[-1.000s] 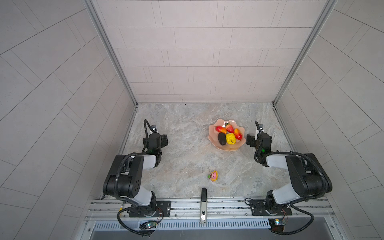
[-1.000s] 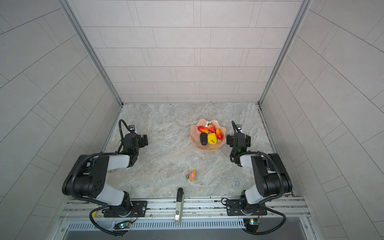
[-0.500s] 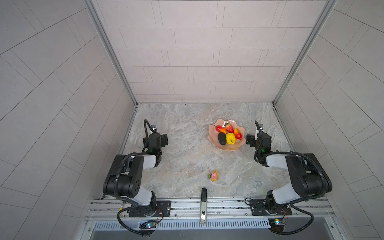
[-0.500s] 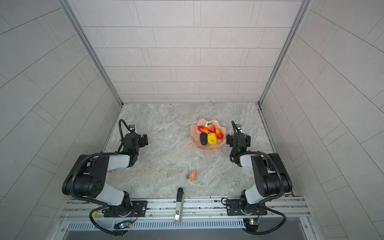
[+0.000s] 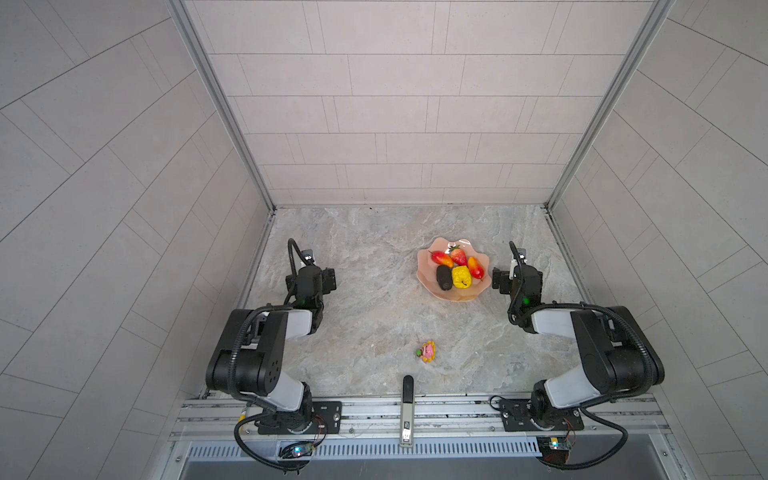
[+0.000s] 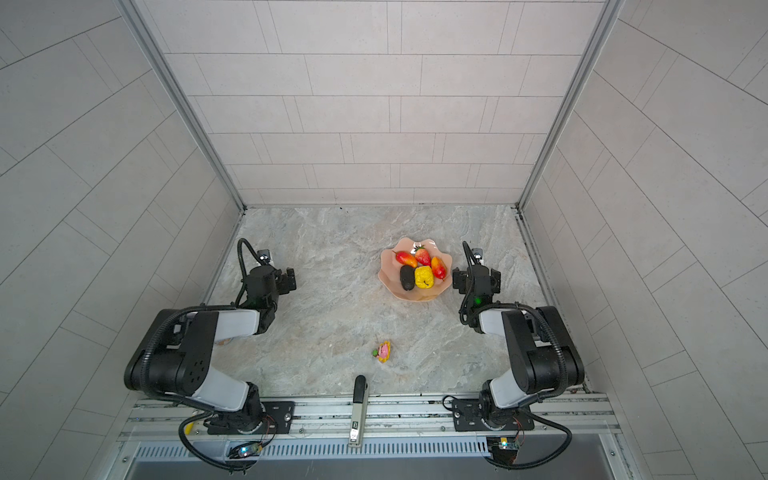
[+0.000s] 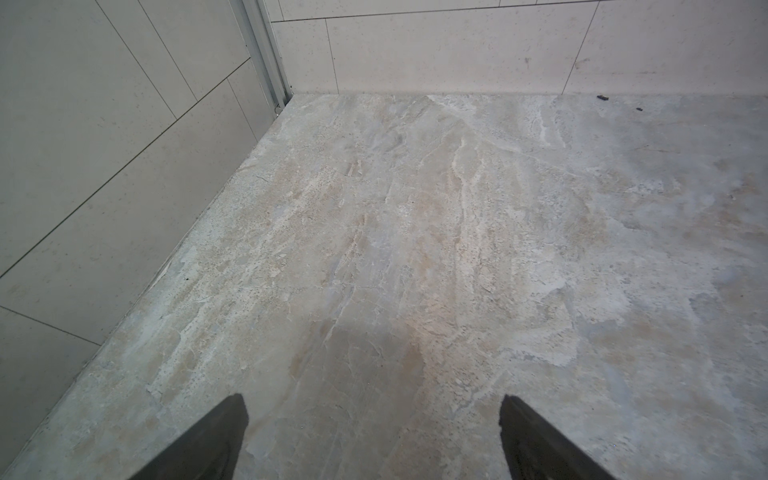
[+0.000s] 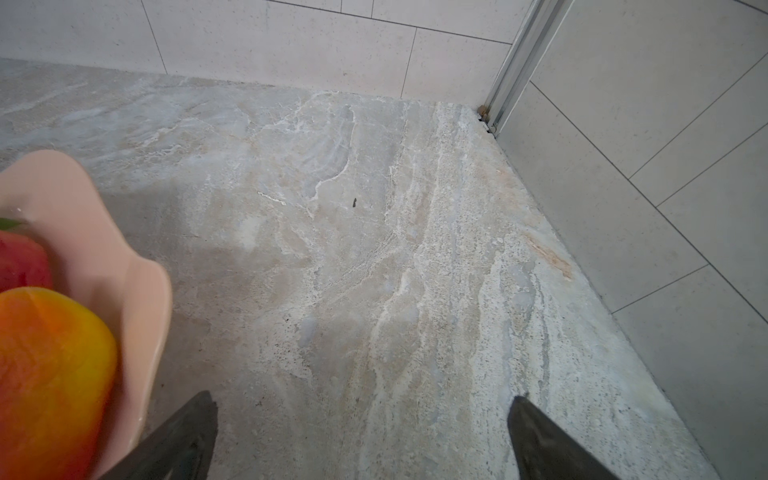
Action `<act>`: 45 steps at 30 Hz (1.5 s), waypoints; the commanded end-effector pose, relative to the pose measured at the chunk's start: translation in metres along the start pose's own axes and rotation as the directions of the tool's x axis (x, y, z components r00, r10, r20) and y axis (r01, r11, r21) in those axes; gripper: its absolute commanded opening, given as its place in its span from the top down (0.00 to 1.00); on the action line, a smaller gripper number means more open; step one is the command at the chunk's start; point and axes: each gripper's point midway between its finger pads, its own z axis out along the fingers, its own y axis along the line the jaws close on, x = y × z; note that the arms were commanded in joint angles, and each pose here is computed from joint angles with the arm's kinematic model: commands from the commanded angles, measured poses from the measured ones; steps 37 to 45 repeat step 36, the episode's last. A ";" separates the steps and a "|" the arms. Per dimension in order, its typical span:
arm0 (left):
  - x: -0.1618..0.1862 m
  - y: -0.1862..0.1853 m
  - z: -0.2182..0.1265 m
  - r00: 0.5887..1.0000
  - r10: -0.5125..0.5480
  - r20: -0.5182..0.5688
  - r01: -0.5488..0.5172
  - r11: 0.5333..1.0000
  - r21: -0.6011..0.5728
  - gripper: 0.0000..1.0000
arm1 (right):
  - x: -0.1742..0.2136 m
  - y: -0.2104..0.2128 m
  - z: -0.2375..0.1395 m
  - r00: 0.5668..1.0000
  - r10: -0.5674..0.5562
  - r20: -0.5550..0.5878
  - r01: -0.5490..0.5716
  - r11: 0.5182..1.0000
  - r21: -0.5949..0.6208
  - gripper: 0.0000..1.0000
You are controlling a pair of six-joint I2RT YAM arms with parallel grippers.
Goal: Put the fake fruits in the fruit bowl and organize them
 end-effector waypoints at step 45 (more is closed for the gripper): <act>-0.005 0.002 0.000 1.000 -0.007 0.017 0.007 1.000 -0.007 0.00 | -0.001 -0.005 -0.004 1.000 0.001 0.025 -0.003 0.998 0.056 0.00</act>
